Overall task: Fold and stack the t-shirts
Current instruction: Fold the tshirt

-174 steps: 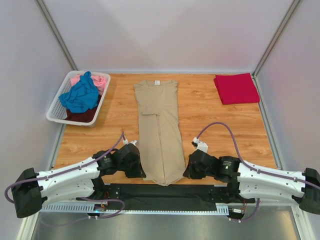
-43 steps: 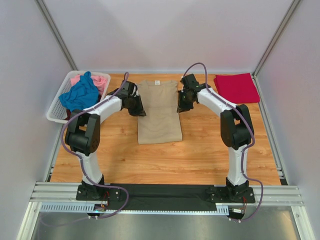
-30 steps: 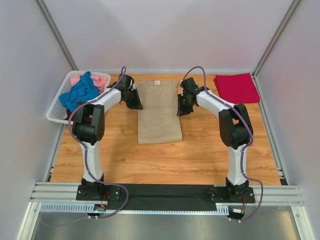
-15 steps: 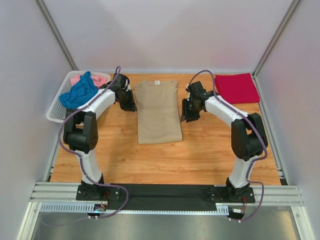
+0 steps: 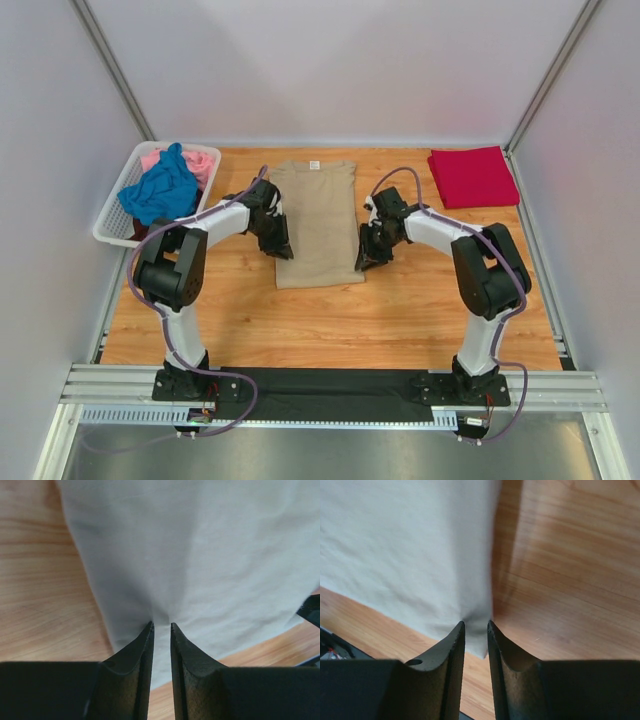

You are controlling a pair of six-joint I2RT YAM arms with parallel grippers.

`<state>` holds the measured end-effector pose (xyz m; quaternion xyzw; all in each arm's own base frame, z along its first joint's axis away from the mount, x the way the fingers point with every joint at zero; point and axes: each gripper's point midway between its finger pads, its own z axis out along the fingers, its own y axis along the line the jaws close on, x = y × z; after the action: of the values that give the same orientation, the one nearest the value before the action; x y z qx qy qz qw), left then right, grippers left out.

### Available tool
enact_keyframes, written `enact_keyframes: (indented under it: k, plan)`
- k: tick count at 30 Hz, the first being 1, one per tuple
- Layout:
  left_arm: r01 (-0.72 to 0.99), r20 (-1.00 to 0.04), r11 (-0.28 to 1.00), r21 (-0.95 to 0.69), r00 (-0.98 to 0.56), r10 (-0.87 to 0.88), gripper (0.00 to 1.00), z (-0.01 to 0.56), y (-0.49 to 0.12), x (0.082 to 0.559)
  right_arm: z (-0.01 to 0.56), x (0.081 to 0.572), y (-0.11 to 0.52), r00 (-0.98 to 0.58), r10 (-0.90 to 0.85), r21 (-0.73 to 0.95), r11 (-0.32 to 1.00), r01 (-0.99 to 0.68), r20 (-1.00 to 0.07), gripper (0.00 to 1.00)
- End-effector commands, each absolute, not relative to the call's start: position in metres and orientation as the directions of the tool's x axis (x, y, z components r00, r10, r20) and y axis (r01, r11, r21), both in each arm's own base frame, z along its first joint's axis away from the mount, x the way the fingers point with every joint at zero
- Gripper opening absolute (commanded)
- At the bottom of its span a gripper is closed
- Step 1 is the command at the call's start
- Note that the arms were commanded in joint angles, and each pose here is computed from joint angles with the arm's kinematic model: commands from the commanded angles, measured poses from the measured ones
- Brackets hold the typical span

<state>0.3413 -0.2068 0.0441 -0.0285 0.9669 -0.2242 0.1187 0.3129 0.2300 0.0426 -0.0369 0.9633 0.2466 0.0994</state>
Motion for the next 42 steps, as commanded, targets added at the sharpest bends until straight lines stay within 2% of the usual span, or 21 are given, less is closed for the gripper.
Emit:
enact_keyframes:
  k: [1, 4, 10, 13, 19, 25, 28, 31, 32, 36, 40, 42]
  plan:
    - [-0.047, -0.185, 0.908, -0.416, -0.973, -0.136, 0.26, 0.030, -0.199, 0.339, 0.016, 0.310, 0.230, -0.981, -0.016, 0.465, 0.879, -0.106, -0.194, 0.26]
    - [-0.050, -0.179, 0.919, -0.392, -0.975, -0.129, 0.26, 0.030, -0.192, 0.330, 0.021, 0.303, 0.226, -0.978, -0.017, 0.470, 0.875, -0.114, -0.207, 0.28]
    - [0.012, -0.280, 0.903, -0.429, -0.952, -0.120, 0.29, 0.087, -0.191, 0.325, 0.049, 0.293, 0.218, -0.967, -0.013, 0.461, 0.877, -0.134, -0.256, 0.30]
    - [0.062, -0.315, 0.850, -0.523, -0.941, -0.125, 0.30, 0.108, -0.205, 0.318, 0.054, 0.291, 0.222, -0.965, -0.005, 0.482, 0.866, -0.136, -0.262, 0.29]
    - [0.063, -0.219, 0.766, -0.639, -0.970, -0.103, 0.30, 0.077, -0.230, 0.291, 0.063, 0.298, 0.257, -0.966, -0.011, 0.588, 0.791, -0.166, -0.259, 0.19]
    - [-0.060, -0.102, 0.827, -0.559, -0.985, -0.141, 0.30, 0.013, -0.209, 0.261, 0.024, 0.292, 0.257, -0.980, -0.010, 0.573, 0.810, -0.125, -0.200, 0.19]
    - [-0.079, -0.071, 0.822, -0.564, -0.987, -0.144, 0.29, 0.004, -0.207, 0.248, 0.009, 0.280, 0.248, -0.983, -0.008, 0.553, 0.826, -0.110, -0.183, 0.19]
    - [-0.055, -0.100, 0.827, -0.560, -0.986, -0.133, 0.30, 0.024, -0.203, 0.246, 0.014, 0.274, 0.243, -0.981, -0.014, 0.542, 0.832, -0.118, -0.191, 0.20]
    - [-0.032, -0.142, 0.838, -0.544, -0.981, -0.129, 0.30, 0.034, -0.201, 0.254, 0.027, 0.275, 0.243, -0.975, -0.013, 0.549, 0.824, -0.137, -0.223, 0.20]
    - [-0.029, -0.214, 0.902, -0.431, -0.968, -0.134, 0.32, 0.068, -0.177, 0.258, 0.052, 0.268, 0.230, -0.967, -0.009, 0.508, 0.850, -0.142, -0.255, 0.24]
    - [-0.048, -0.297, 0.952, -0.302, -0.945, -0.141, 0.39, 0.079, -0.147, 0.256, 0.056, 0.267, 0.219, -0.965, -0.009, 0.460, 0.878, -0.133, -0.262, 0.32]
    - [-0.049, -0.288, 0.950, -0.308, -0.947, -0.142, 0.41, 0.071, -0.147, 0.253, 0.050, 0.267, 0.215, -0.968, 0.012, 0.439, 0.893, -0.103, -0.252, 0.37]
